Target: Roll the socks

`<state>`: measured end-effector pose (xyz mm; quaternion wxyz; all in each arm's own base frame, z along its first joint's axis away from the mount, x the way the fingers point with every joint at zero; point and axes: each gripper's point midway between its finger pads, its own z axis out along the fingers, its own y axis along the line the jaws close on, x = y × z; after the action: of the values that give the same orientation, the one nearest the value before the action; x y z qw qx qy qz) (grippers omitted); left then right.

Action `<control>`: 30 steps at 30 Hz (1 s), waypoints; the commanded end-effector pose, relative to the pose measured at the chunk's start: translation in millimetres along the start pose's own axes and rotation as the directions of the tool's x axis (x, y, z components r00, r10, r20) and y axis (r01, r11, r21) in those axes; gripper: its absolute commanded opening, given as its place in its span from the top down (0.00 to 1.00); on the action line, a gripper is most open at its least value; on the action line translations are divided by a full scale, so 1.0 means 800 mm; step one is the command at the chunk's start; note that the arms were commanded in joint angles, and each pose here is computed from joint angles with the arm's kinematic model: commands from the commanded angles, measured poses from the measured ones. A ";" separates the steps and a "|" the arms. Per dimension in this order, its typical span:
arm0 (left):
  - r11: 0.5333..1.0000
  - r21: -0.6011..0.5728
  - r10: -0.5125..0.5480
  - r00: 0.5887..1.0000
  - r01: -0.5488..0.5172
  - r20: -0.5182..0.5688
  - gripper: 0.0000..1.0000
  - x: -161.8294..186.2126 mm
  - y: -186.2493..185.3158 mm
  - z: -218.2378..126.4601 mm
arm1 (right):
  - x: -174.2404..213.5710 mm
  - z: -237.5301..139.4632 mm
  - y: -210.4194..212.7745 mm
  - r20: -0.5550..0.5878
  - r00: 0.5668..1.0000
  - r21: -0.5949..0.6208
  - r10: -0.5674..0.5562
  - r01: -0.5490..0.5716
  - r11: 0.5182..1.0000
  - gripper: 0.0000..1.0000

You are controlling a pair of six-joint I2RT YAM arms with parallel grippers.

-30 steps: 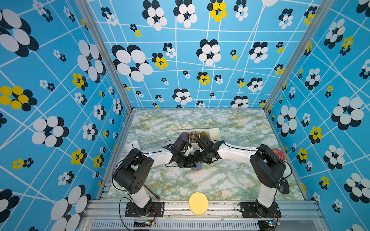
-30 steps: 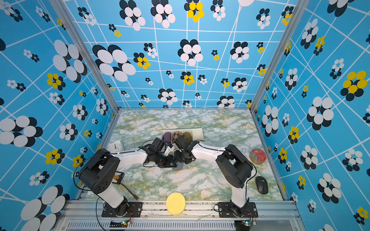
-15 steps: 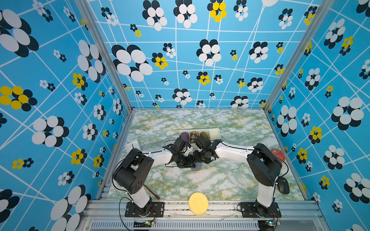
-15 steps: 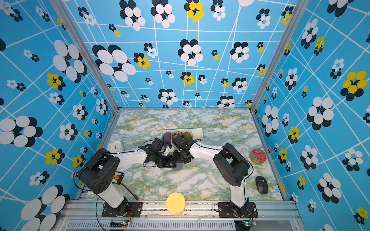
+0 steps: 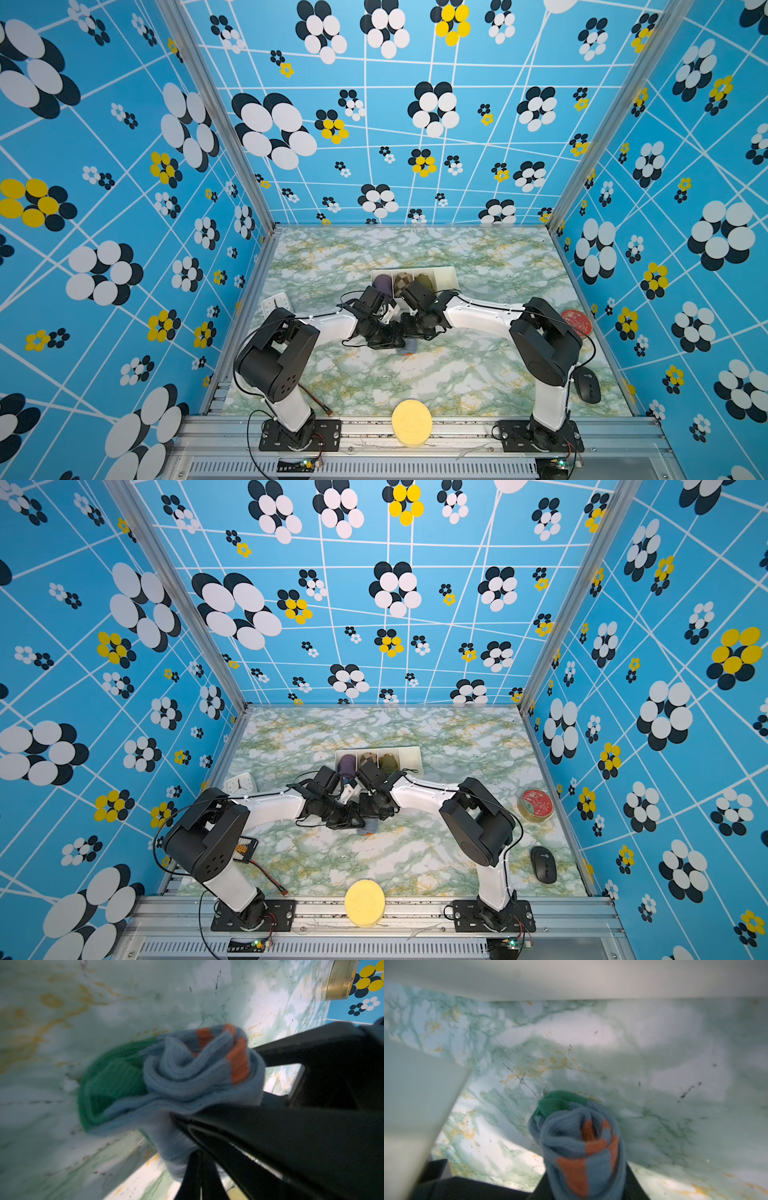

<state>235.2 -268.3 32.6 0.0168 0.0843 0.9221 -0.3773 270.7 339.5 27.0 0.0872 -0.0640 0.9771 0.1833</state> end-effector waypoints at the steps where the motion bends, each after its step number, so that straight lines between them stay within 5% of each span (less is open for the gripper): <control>1: 0.987 -0.156 -0.050 0.998 0.043 -0.041 0.94 0.021 0.054 0.023 | 0.084 0.042 -0.015 -0.217 0.975 0.065 -0.035 0.050 0.997 0.76; 5: 0.987 -0.153 -0.049 0.998 0.042 -0.041 0.94 0.019 0.053 0.023 | 0.085 0.043 -0.013 -0.222 0.974 0.059 -0.038 0.052 0.997 1.00; 15: 0.989 -0.143 -0.035 0.999 0.035 0.000 0.93 0.001 0.043 0.005 | 0.071 0.033 -0.001 -0.164 0.983 0.014 -0.086 0.089 0.996 1.00; 30: 0.993 -0.111 0.044 0.981 -0.023 0.187 0.87 -0.048 -0.017 -0.100 | 0.039 0.006 0.007 -0.053 0.988 -0.006 -0.142 0.142 0.990 1.00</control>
<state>264.3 -234.7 75.2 0.0804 0.0557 0.9372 -0.3347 258.4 361.6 33.8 0.1068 -0.1241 0.9649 0.2053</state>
